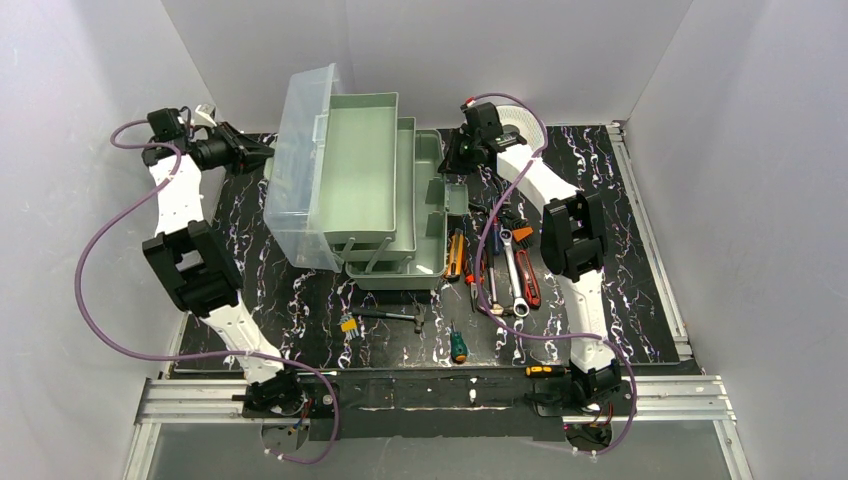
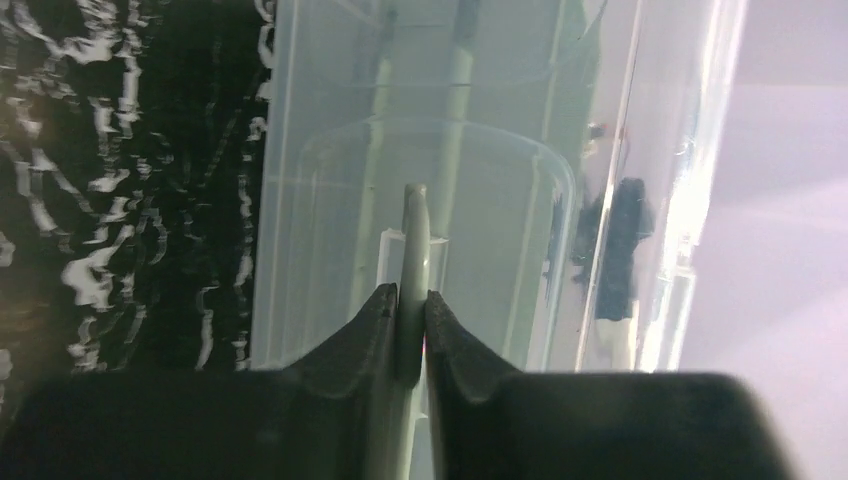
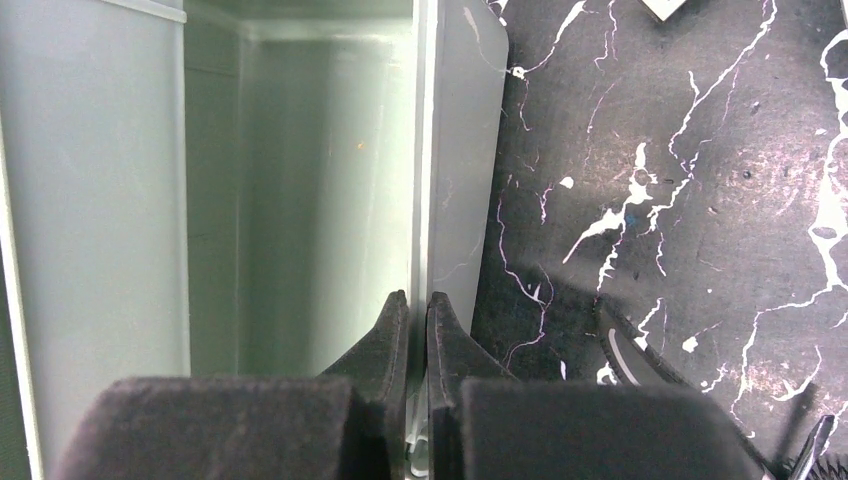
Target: Pack the tool kit
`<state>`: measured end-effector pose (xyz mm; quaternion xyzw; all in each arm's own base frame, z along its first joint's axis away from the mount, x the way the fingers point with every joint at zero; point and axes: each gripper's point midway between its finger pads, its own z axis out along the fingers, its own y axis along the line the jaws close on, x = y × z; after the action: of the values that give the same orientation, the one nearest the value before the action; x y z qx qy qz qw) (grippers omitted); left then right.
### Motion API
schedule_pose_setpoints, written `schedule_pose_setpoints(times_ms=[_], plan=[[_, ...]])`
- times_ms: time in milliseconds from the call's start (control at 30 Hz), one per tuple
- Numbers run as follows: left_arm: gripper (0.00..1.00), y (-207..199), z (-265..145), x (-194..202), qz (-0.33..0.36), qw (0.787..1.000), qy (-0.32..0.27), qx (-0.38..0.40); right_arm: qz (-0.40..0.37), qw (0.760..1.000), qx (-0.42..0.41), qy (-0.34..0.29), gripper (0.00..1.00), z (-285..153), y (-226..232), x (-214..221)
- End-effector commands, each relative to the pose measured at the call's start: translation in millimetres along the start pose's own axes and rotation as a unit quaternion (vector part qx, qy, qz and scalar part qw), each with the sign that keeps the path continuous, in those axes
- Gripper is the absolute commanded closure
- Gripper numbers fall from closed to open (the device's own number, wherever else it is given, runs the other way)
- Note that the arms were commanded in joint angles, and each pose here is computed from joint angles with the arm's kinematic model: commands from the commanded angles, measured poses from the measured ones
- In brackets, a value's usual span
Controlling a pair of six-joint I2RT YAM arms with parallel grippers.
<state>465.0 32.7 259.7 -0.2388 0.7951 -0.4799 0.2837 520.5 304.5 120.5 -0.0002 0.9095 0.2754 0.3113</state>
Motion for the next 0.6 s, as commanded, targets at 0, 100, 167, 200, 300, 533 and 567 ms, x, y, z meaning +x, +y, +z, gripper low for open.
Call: schedule_pose_setpoints(times_ms=[0,100,167,200,300,533,567], plan=[[0.81,-9.1,-35.8,-8.6,0.049,0.997,-0.017,-0.051,-0.025,0.999,-0.025,-0.025,0.99,-32.9,6.5,-26.8],[0.4,2.7,-48.6,-12.0,0.066,0.99,-0.021,-0.124,-0.023,0.999,-0.031,-0.022,0.99,-35.1,9.4,-26.7],[0.2,-1.5,-59.7,-14.5,0.093,0.984,-0.04,-0.15,-0.02,0.999,-0.034,-0.02,0.99,-35.9,11.5,-25.3],[0.1,-3.4,-65.2,-16.4,0.105,0.98,-0.053,-0.162,-0.019,0.999,-0.036,-0.02,0.99,-36.1,12.0,-25.4],[0.04,-11.6,-79.2,-19.0,0.128,0.971,-0.081,-0.187,-0.015,0.999,-0.041,-0.015,0.99,-35.2,13.7,-24.0],[0.06,-18.0,-90.0,-5.5,0.151,0.962,-0.11,-0.199,-0.013,0.999,-0.037,-0.01,0.99,-35.1,11.1,-20.0],[0.06,-19.5,-89.2,-1.1,0.154,0.962,-0.107,-0.199,-0.012,0.999,-0.036,-0.011,0.99,-35.1,10.6,-19.8]])
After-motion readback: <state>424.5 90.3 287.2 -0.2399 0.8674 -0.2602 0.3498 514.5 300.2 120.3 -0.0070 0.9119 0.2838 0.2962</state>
